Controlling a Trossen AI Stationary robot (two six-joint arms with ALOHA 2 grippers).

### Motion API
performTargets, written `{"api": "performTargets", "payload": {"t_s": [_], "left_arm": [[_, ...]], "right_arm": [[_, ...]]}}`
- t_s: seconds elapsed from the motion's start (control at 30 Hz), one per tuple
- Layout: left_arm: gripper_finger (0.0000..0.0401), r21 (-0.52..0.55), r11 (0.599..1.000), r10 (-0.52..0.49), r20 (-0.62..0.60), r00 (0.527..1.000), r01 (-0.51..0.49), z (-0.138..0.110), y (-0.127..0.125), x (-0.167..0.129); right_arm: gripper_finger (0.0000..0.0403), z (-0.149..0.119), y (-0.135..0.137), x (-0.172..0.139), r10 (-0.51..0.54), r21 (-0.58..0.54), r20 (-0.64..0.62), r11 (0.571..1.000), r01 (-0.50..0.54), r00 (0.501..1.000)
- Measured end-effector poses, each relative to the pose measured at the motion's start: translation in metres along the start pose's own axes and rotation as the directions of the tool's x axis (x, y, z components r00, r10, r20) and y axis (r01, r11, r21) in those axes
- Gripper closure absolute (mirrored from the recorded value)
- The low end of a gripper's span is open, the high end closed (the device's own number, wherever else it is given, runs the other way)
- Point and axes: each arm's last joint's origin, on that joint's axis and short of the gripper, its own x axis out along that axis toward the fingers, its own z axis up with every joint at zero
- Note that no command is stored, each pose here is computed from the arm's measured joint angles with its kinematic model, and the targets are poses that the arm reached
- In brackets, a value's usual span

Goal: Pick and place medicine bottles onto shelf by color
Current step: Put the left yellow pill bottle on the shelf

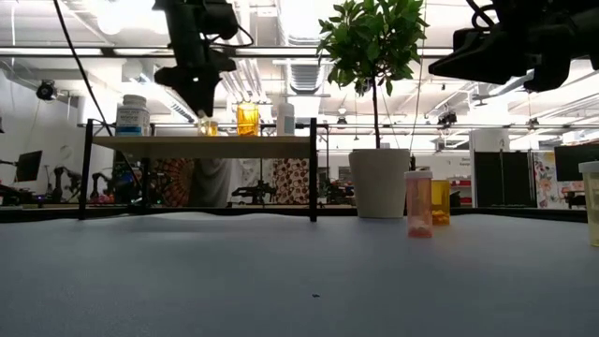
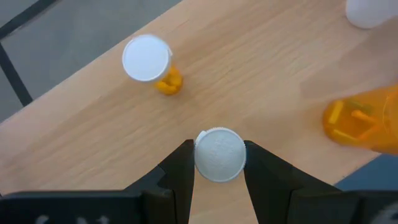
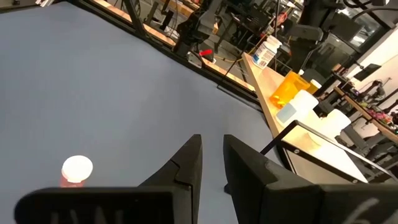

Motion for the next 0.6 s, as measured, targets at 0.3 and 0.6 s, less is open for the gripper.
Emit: {"api": "performTargets", "payload": {"t_s": [0.3, 0.6], "left_arm": [[0.0294, -0.029, 1.000, 0.002, 0.017, 1.000, -0.002, -0.0001, -0.0002, 0.0067], [0.0294, -0.043, 0.999, -0.019, 0.018, 1.000, 0.020, 0.0004, -0.0010, 0.0071]], "right_arm": [[0.0346, 0.0000, 0.0000, 0.0000, 0.000, 0.004, 0.000, 1.000, 0.000, 1.000], [0.0346, -0.0001, 0.0000, 0.0000, 0.000, 0.003, -0.001, 1.000, 0.000, 1.000]]}}
